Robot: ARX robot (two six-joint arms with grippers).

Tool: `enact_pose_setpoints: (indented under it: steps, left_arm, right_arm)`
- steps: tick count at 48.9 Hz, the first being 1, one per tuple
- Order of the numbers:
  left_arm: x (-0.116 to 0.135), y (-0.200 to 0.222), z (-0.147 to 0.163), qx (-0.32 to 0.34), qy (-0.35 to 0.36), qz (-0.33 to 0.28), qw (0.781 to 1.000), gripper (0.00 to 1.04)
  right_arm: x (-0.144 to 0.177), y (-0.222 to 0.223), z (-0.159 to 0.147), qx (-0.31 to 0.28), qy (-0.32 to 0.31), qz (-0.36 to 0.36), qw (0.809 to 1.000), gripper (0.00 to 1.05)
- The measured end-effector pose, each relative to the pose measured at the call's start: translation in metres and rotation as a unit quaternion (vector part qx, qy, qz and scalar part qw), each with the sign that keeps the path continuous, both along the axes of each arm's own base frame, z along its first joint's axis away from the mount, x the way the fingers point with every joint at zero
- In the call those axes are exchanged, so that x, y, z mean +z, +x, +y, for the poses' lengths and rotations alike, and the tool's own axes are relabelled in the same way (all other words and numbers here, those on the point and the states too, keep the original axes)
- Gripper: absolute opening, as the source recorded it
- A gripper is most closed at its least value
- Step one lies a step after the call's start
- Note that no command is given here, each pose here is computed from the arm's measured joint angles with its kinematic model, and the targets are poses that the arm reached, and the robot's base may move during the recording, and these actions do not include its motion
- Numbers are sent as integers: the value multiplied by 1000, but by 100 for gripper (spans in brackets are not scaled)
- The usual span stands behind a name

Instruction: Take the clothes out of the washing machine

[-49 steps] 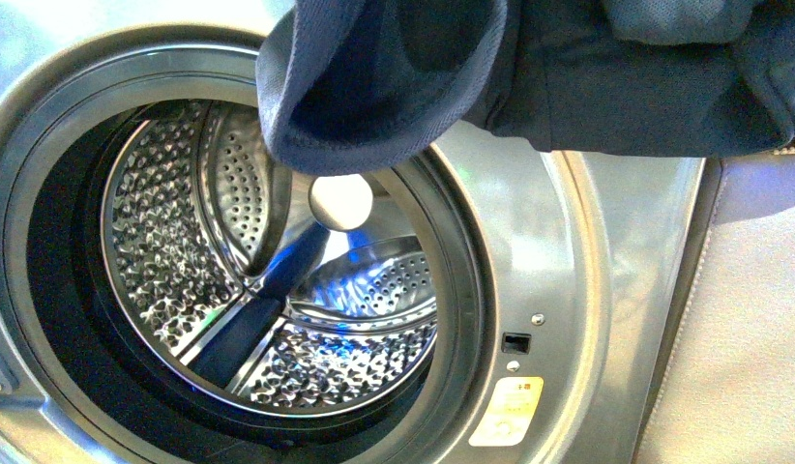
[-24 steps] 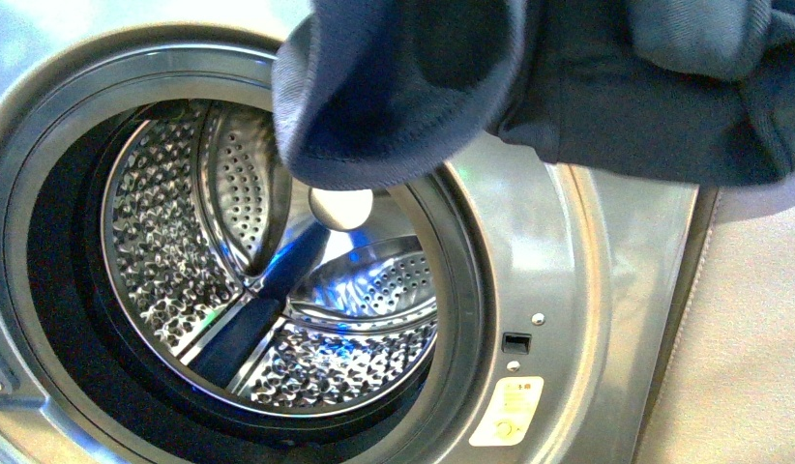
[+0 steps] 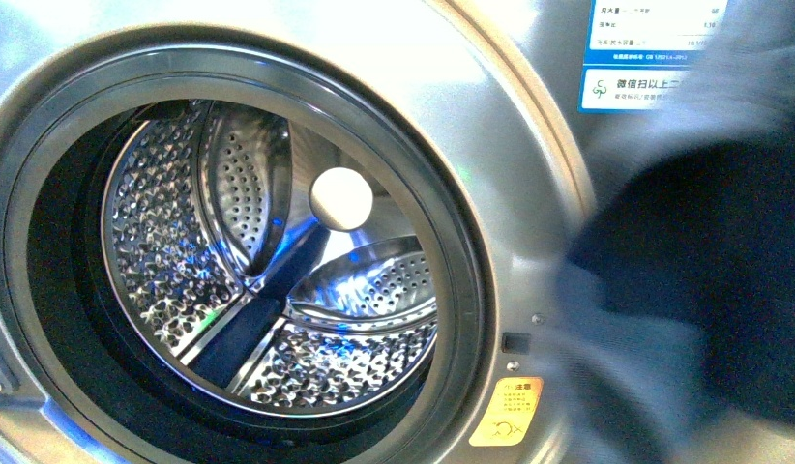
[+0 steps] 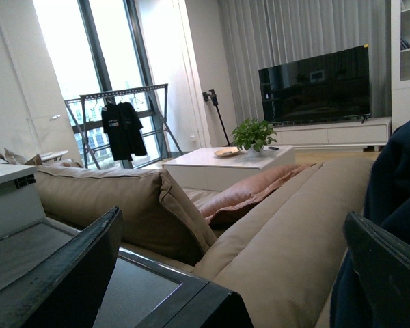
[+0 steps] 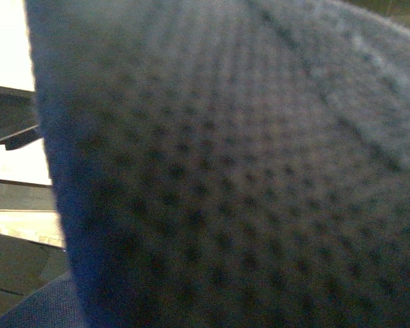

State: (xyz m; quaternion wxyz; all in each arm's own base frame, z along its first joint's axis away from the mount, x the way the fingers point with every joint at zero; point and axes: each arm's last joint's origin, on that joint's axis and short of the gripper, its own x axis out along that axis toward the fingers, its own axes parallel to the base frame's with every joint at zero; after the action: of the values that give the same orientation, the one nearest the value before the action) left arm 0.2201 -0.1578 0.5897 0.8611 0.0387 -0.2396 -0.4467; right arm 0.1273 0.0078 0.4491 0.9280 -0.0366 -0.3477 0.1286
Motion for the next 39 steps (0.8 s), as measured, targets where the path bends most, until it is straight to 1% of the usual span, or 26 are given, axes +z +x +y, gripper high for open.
enact_pose_setpoints:
  steps: [9,16,21,27,33,39]
  left_arm:
    - [0,0,0,0,0,0,1000,98]
    - [0,0,0,0,0,0,1000,98]
    - [0,0,0,0,0,0,1000,98]
    - [0,0,0,0,0,0,1000,98]
    - [0,0,0,0,0,0,1000,98]
    - [0,0,0,0,0,0,1000,98]
  right_arm:
    - [8,-22,-34,-36,-29,-33,998,12]
    - [7,-30,-61,-90,-38,-37,994,12]
    - [-5,-30,-81,-116,-31,-8,993,12]
    - [-24,-27,-103,-130,-14,34,991,12]
    - [-45,-26,-125,-140,19,77,987,12]
    - [-71,-28,-144,-144,64,134,978,12]
